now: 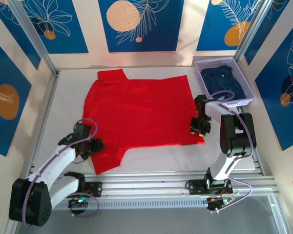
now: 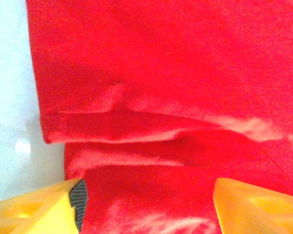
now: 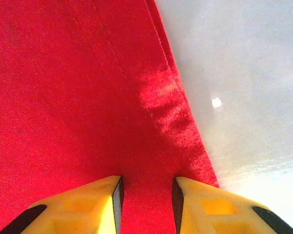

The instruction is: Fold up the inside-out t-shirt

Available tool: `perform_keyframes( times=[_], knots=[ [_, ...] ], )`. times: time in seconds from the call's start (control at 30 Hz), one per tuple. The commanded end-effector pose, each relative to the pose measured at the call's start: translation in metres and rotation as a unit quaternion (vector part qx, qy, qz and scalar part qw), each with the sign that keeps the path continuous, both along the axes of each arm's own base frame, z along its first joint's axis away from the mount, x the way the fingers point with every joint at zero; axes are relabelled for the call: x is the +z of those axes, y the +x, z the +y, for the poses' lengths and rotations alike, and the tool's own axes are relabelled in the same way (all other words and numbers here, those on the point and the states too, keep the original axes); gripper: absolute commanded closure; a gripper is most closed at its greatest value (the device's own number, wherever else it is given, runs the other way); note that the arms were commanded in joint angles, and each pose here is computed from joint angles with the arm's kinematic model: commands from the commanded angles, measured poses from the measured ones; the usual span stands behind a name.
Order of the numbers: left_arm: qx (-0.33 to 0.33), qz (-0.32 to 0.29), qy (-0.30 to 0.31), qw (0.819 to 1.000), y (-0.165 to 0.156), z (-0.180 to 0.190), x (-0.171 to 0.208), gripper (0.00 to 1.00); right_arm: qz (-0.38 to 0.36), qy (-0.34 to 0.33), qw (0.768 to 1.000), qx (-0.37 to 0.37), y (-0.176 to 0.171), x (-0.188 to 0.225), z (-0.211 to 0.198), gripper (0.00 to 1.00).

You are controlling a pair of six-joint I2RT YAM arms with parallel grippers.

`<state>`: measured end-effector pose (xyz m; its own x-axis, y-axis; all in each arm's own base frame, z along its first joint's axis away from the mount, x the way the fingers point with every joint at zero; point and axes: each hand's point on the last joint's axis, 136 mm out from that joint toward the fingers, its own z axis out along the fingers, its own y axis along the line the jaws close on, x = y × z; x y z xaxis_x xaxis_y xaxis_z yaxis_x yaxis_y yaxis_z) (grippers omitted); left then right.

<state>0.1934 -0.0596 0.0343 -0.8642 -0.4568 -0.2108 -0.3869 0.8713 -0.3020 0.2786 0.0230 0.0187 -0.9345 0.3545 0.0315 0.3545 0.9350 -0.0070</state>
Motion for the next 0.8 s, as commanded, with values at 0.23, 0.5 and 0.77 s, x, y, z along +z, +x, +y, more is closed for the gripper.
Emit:
perform_keyframes(
  times=[0.23,0.5,0.77],
  knots=[
    [-0.019,-0.039,-0.045,0.998,0.004,-0.015,0.044,0.31,-0.175,0.143,0.965,0.131,0.026,0.089,0.091,0.53],
    [-0.028,-0.155,-0.040,0.987,0.094,-0.025,0.079,0.32,-0.202,0.194,0.949,0.144,0.051,0.089,0.135,0.51],
    [-0.014,-0.154,0.011,0.988,0.222,-0.009,0.057,0.32,-0.179,0.219,0.949,0.137,0.072,0.069,0.147,0.53]
  ],
)
